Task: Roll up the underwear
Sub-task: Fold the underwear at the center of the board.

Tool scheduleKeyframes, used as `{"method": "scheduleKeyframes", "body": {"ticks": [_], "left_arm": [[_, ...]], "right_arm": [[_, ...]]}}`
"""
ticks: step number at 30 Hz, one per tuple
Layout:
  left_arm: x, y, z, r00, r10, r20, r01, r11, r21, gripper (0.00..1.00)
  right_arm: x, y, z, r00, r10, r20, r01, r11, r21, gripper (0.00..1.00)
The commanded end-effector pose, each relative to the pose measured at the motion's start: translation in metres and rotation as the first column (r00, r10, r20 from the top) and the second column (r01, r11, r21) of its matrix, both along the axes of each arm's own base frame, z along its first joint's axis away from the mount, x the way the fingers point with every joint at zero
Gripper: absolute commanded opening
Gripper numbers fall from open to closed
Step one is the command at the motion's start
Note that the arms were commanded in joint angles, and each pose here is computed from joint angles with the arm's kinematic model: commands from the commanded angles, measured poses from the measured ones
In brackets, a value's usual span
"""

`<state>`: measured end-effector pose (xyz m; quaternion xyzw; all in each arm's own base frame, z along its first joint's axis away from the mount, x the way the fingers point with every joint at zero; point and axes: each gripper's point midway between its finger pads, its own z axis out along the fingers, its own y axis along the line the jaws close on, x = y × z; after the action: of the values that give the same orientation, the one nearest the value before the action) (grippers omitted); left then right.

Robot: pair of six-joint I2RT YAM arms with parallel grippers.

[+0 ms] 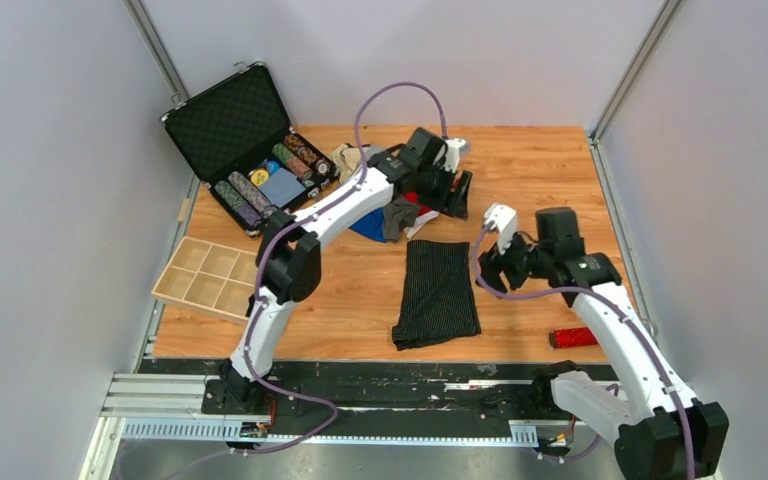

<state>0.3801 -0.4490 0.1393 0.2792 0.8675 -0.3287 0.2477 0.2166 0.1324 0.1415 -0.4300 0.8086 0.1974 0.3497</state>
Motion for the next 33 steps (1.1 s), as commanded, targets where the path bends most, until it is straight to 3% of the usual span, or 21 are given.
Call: {"method": "scheduleKeyframes", "body": {"ticks": [1,2,3,4,5,6,7,8,9,12,15,18,26,29,33], "left_arm": [[0.017,0.065,0.096,0.980,0.074,0.183,-0.066,0.997,-0.049,0.78],[0.007,0.077,0.080,0.988,0.060,0.144,-0.058,0.998,-0.018,0.78],[-0.004,0.088,0.092,0.988,0.021,0.151,-0.016,0.999,-0.036,0.76],[-0.018,0.099,0.070,0.995,-0.011,0.102,0.012,1.000,-0.004,0.73],[-0.036,0.103,0.080,0.991,-0.071,0.115,0.075,0.997,-0.030,0.71],[-0.058,0.112,0.053,0.993,-0.111,0.044,0.112,0.994,-0.011,0.65],[-0.081,0.110,0.068,0.975,-0.211,0.063,0.216,0.973,-0.082,0.62],[-0.105,0.117,0.046,0.964,-0.265,0.004,0.265,0.960,-0.090,0.57],[-0.122,0.118,0.054,0.940,-0.339,0.041,0.341,0.931,-0.132,0.53],[-0.156,0.137,0.014,0.915,-0.404,0.004,0.403,0.911,-0.085,0.37],[-0.166,0.148,-0.015,0.915,-0.403,-0.031,0.401,0.915,-0.045,0.30],[-0.174,0.149,-0.032,0.907,-0.418,-0.058,0.417,0.909,-0.029,0.26],[-0.196,0.131,-0.054,0.857,-0.511,-0.057,0.512,0.859,-0.004,0.24],[-0.203,0.123,-0.063,0.836,-0.546,-0.052,0.547,0.837,0.014,0.23],[-0.216,0.114,-0.085,0.799,-0.596,-0.077,0.600,0.799,0.042,0.20]], "right_arm": [[0.024,-0.010,0.026,0.960,-0.244,-0.137,0.261,0.957,0.126,0.63],[0.032,-0.011,0.020,0.949,-0.269,-0.165,0.290,0.950,0.117,0.62],[0.042,-0.010,0.014,0.940,-0.285,-0.190,0.308,0.946,0.105,0.61],[0.054,-0.009,0.010,0.931,-0.295,-0.213,0.320,0.942,0.096,0.59],[0.066,-0.008,0.005,0.924,-0.299,-0.239,0.328,0.940,0.093,0.57],[0.079,-0.006,0.003,0.921,-0.298,-0.252,0.332,0.937,0.105,0.55],[0.092,-0.005,0.002,0.921,-0.299,-0.251,0.335,0.935,0.117,0.54],[0.106,-0.004,0.002,0.924,-0.297,-0.240,0.333,0.935,0.124,0.53],[0.117,-0.002,0.001,0.931,-0.285,-0.227,0.318,0.940,0.126,0.50],[0.147,0.004,0.001,0.948,-0.237,-0.210,0.268,0.954,0.133,0.36],[0.162,0.017,-0.001,0.958,-0.171,-0.228,0.213,0.961,0.174,0.23],[0.166,0.029,-0.008,0.954,-0.106,-0.282,0.173,0.959,0.224,0.17],[0.146,0.044,-0.036,0.905,-0.018,-0.425,0.143,0.954,0.265,0.11],[0.142,0.042,-0.052,0.885,-0.028,-0.465,0.158,0.957,0.243,0.10],[0.158,0.025,-0.082,0.862,-0.167,-0.479,0.250,0.961,0.114,0.07]]}}
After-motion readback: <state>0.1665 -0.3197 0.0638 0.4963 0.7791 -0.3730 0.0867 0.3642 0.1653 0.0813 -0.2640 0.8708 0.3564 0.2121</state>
